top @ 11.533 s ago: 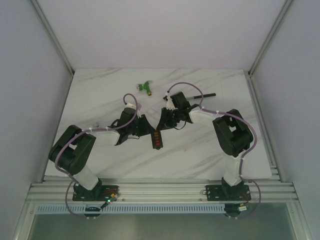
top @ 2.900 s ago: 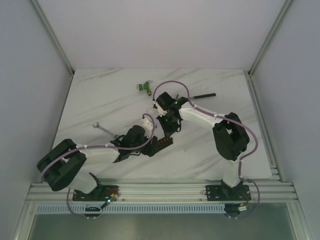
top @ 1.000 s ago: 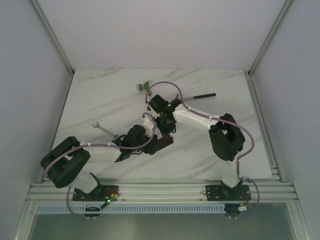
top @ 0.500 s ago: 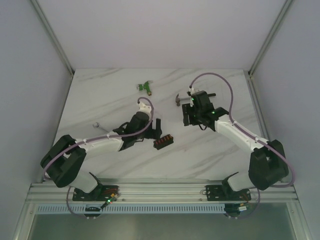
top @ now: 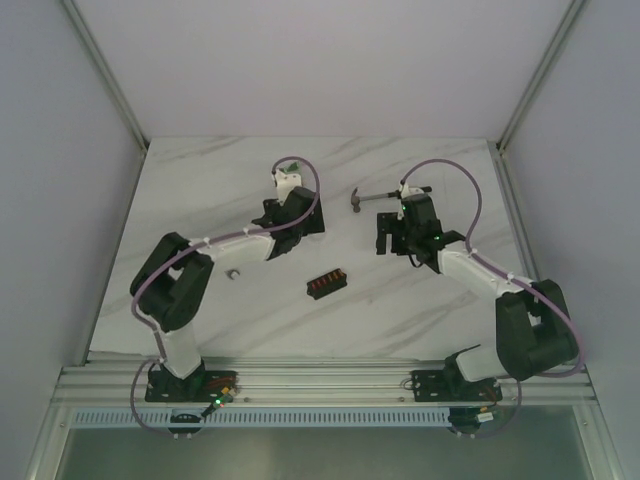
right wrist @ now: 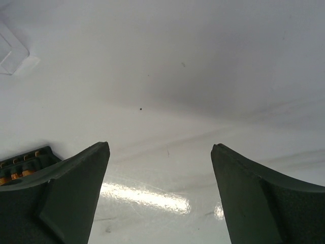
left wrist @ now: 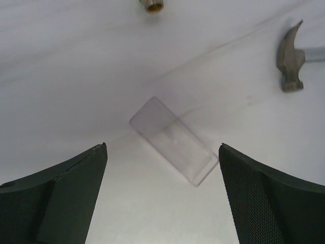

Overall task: Snap on the fuse box
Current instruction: Pick up the fuse box cover from the center of the board.

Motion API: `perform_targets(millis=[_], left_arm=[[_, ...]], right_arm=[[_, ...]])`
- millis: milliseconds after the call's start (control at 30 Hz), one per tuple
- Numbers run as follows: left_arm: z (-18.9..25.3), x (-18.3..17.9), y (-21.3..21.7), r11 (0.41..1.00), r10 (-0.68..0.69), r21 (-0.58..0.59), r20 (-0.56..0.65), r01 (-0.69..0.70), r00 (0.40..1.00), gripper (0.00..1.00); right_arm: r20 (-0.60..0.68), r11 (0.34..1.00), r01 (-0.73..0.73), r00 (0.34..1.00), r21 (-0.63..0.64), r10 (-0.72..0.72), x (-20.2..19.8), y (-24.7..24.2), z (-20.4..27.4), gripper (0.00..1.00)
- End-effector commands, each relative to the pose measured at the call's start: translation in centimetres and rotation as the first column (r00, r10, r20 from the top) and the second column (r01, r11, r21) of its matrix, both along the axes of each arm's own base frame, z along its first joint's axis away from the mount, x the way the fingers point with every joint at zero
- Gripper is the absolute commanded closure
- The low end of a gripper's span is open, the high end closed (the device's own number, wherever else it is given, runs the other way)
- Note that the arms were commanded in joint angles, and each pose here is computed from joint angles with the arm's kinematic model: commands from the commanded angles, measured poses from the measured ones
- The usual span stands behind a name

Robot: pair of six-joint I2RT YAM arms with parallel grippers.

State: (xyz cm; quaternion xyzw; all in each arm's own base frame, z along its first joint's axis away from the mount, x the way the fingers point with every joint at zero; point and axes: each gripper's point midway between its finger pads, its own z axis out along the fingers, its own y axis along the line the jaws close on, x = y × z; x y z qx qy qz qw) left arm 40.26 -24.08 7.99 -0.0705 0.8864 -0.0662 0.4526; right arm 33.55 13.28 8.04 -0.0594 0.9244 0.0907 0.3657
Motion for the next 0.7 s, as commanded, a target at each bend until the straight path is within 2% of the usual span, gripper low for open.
perform_targets(millis=[0, 233, 367, 667], left_arm=[[-0.4, 2.4, 0.4, 0.995, 0.081, 0.058, 0.018, -0.081, 0.997, 0.00], [-4.0, 4.2, -0.2, 0.984, 0.081, 0.164, -0.039, -0.073, 0.996, 0.00], [-5.6, 3.7, -0.2, 0.981, 0.069, 0.187, -0.086, -0.052, 0.994, 0.00], [-5.7, 1.1, 1.5, 0.979, 0.060, 0.200, -0.123, -0.034, 0.991, 0.10]], right_arm=[[0.057, 1.000, -0.009, 0.998, 0.025, 0.007, 1.1, 0.0, 0.3, 0.11], [0.048, 0.999, -0.021, 0.999, 0.043, 0.019, 1.0, 0.1, -0.3, 0.08], [0.049, 0.999, -0.028, 0.998, 0.046, 0.026, 0.9, 0.2, -0.3, 0.08], [0.030, 0.997, -0.051, 0.998, 0.053, 0.050, 0.7, 0.5, -0.6, 0.08]])
